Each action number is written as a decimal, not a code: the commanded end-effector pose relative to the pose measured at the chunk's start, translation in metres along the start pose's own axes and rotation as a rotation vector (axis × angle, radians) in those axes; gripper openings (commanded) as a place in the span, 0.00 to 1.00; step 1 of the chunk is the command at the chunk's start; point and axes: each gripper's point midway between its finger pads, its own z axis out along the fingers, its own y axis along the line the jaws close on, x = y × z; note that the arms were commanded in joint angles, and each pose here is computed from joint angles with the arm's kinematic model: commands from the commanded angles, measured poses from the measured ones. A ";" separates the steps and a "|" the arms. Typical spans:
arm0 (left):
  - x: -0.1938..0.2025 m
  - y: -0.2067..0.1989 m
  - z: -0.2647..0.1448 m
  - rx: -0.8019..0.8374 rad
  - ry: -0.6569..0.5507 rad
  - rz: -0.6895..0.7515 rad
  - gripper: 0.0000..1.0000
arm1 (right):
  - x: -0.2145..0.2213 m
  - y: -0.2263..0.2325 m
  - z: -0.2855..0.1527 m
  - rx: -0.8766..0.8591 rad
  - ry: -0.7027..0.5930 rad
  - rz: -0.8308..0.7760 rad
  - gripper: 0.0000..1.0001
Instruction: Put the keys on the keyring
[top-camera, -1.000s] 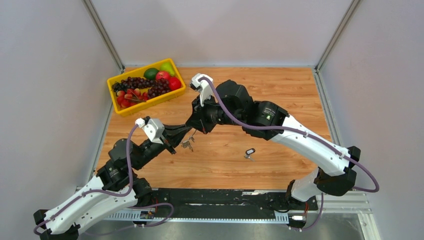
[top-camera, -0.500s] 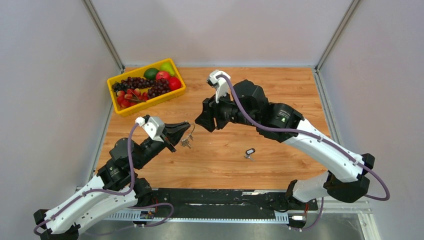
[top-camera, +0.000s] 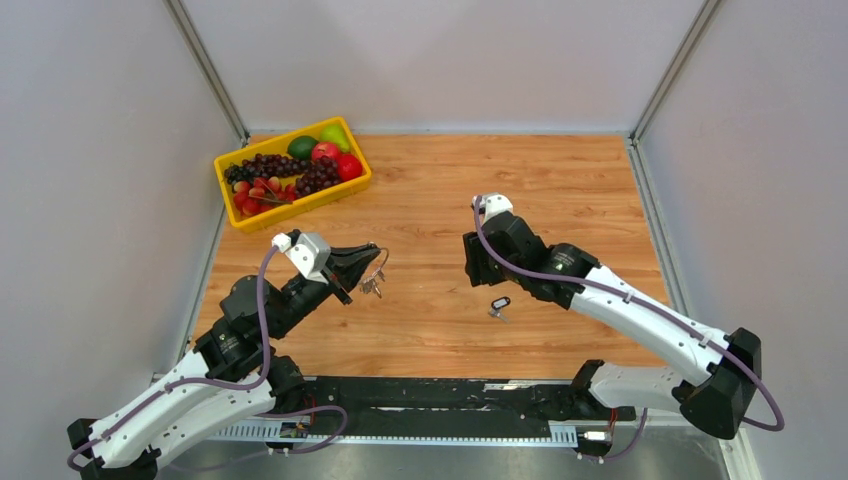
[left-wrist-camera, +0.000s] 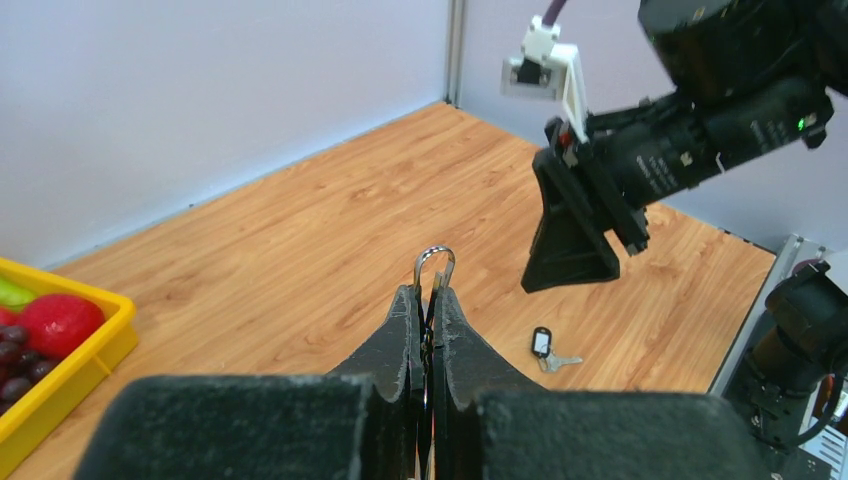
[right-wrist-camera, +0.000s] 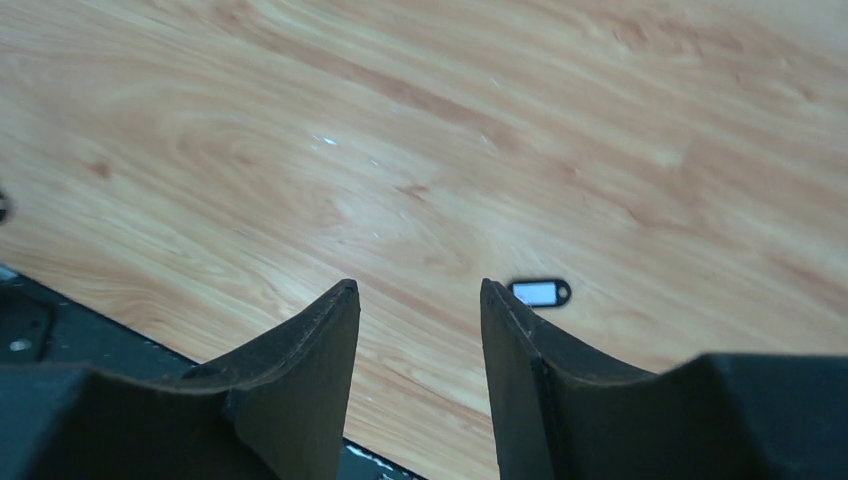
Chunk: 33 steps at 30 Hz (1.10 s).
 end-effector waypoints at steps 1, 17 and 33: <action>-0.016 0.000 0.000 0.001 -0.039 -0.008 0.00 | 0.020 -0.027 0.008 0.111 -0.020 0.102 0.50; -0.008 -0.002 0.004 0.011 -0.014 -0.003 0.00 | 0.103 -0.063 0.049 0.107 0.132 0.225 0.46; -0.003 -0.002 0.008 0.007 0.003 0.001 0.00 | 0.139 -0.066 0.066 0.024 0.213 0.313 0.48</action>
